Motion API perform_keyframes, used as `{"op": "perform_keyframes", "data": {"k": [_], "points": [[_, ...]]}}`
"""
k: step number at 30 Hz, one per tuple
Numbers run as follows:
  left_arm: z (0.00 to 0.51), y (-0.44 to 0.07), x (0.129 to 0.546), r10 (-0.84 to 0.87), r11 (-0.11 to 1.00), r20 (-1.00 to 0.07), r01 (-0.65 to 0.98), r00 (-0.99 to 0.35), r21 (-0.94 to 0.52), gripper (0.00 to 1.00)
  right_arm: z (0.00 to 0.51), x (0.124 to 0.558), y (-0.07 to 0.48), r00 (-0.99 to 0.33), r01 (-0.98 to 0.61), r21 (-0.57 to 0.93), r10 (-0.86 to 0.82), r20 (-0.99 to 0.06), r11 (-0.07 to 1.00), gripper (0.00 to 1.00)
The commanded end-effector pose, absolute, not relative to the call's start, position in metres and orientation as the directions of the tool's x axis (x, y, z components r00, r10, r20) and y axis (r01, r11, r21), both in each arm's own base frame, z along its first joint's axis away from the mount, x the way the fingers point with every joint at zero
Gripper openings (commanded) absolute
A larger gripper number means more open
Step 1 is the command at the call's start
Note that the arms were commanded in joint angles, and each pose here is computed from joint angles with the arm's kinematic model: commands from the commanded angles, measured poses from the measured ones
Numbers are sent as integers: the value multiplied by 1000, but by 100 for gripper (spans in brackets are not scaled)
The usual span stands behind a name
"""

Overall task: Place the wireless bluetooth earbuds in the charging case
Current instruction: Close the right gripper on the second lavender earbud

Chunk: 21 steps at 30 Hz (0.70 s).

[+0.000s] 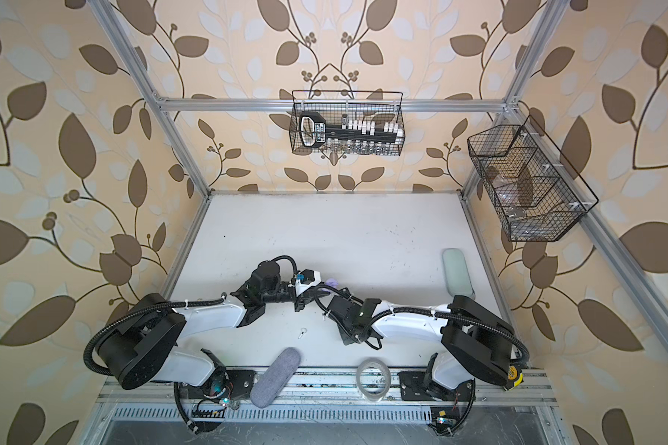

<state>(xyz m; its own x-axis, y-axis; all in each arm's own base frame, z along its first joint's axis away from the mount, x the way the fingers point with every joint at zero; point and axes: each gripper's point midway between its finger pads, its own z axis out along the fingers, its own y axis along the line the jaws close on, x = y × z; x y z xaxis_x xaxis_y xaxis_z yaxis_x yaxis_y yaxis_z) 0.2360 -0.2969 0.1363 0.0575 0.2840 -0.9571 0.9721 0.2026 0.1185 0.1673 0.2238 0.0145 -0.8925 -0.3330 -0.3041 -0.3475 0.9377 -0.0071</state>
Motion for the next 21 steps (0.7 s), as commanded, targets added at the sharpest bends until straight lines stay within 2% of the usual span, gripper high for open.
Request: {"op": "perform_keyframes", "data": {"k": [1,16,21], "points": [[151,-304,241,256,202,-962,968,93,147,0,5,160,215,-896,-363,-55,-364,-253,930,28],[151,-304,243,257,207,-962,967,90,146,0,5,157,210,-896,-366,-65,-370,-244,928,26],[151,-304,242,258,207,-962,968,89,145,0,4,156,209,-897,-365,-68,-370,-241,929,23]]}}
